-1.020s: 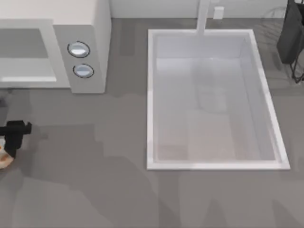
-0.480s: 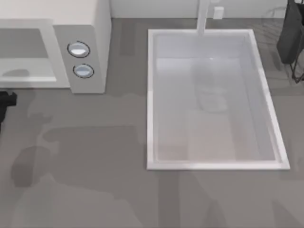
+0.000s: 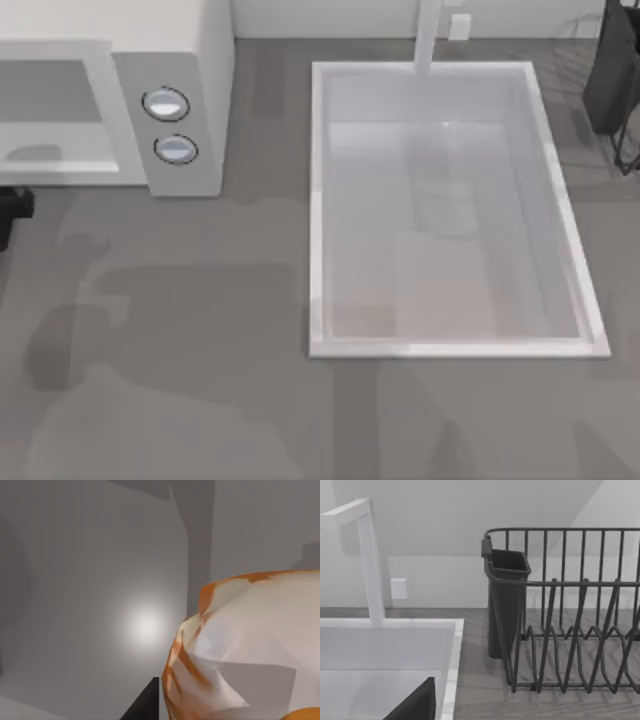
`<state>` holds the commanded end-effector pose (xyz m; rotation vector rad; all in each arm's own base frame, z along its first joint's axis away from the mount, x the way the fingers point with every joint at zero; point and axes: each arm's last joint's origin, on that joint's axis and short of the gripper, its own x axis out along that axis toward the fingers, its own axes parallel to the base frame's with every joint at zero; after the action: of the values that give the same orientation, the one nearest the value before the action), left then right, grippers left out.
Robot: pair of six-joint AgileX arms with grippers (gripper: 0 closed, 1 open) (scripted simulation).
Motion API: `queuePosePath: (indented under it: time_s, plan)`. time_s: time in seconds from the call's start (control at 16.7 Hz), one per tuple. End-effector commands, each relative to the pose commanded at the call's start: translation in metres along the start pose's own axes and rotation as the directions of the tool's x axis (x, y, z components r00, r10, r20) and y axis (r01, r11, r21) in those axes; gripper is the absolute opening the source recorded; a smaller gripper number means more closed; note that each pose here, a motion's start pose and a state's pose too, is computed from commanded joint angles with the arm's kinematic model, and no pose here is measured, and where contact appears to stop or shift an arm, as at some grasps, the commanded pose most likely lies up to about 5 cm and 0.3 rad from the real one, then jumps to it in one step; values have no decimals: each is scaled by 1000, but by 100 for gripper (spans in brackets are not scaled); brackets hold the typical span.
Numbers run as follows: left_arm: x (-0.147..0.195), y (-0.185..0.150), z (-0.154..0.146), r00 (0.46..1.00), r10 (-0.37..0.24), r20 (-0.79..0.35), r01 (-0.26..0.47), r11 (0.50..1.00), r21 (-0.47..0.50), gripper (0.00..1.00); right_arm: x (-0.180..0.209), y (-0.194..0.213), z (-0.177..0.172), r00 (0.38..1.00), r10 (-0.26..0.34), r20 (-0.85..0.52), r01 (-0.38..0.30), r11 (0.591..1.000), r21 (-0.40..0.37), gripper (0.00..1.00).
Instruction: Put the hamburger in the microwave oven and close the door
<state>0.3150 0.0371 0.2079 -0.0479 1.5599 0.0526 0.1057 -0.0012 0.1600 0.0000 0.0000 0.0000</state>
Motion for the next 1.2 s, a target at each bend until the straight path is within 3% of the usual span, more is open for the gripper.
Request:
queuePosePath:
  time_s: [0.3, 0.54, 0.9, 1.2]
  plan:
    - [27, 4, 12, 989, 13, 148, -11, 1000, -16, 0, 0, 0, 0, 1000, 0, 0, 0, 1000, 0, 100]
    - [54, 9, 29, 928, 19, 373, -6, 999, -34, 0, 0, 0, 0, 1000, 0, 0, 0, 1000, 0, 100]
    - [90, 17, 47, 702, 2, 713, 21, 999, -24, 0, 0, 0, 0, 1000, 0, 0, 0, 1000, 0, 100]
    - [111, 20, 46, 485, -37, 874, 23, 999, 30, 0, 0, 0, 0, 1000, 0, 0, 0, 1000, 0, 100]
